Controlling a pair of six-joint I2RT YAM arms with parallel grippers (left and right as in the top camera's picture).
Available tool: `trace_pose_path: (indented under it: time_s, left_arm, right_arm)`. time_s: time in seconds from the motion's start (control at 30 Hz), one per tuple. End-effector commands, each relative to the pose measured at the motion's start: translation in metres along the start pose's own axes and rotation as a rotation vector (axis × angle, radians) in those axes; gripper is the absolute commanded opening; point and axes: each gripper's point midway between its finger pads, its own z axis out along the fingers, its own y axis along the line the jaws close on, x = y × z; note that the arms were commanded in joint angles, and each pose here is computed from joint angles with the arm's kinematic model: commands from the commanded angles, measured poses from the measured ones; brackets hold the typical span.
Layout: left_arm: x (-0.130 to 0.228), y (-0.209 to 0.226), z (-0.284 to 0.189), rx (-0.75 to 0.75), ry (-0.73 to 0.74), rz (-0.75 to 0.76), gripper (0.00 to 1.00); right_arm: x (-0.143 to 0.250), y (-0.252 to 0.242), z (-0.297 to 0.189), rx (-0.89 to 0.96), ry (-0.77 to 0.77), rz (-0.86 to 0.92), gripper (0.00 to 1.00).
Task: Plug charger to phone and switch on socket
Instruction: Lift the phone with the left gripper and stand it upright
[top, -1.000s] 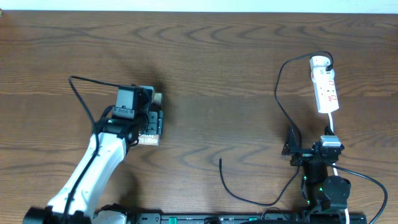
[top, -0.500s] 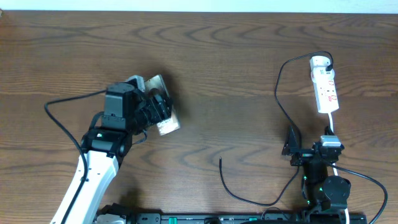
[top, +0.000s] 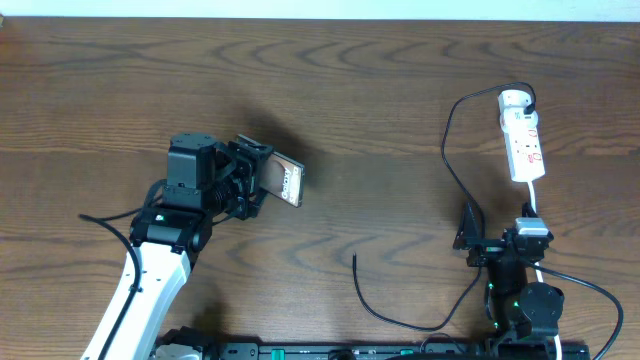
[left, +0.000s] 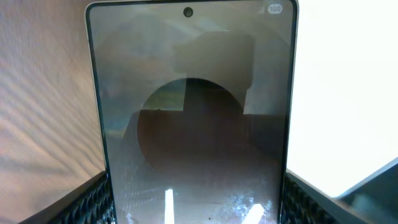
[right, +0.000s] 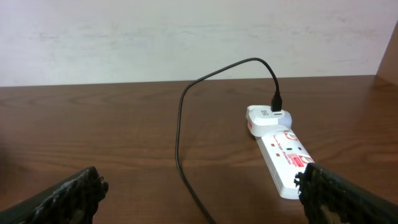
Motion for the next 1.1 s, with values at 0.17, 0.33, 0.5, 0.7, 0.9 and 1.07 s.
trace_pose_path:
  time_s: [0.17, 0.33, 0.5, 0.7, 0.9, 1.07]
  left_arm:
    - [0.038, -0.017, -0.012, 0.011, 0.212, -0.347, 0.07]
    - [0.054, -0.017, -0.017, -0.02, 0.308, -0.418, 0.07]
    - [0.066, -0.02, -0.021, -0.027, 0.383, -0.429, 0.07]
    - [0.075, -0.023, -0.029, -0.036, 0.47, -0.459, 0.07]
    - [0.067, -0.025, -0.03, -0.023, 0.455, -0.47, 0.07]
    - [0.058, -0.025, -0.025, 0.004, 0.397, -0.407, 0.07]
  right_arm:
    - [0.001, 0.003, 0.0, -0.01, 0.001, 0.012, 0.99]
    - [0.001, 0.003, 0.0, -0.01, 0.001, 0.012, 0.99]
    - [0.001, 0.003, 0.0, -0.011, 0.001, 0.012, 0.99]
    - [0.001, 0.003, 0.0, -0.01, 0.001, 0.012, 0.99]
    - [0.001, 0.003, 0.0, -0.01, 0.001, 0.012, 0.99]
    - [0.001, 0.003, 0.0, -0.01, 0.001, 0.012, 0.99]
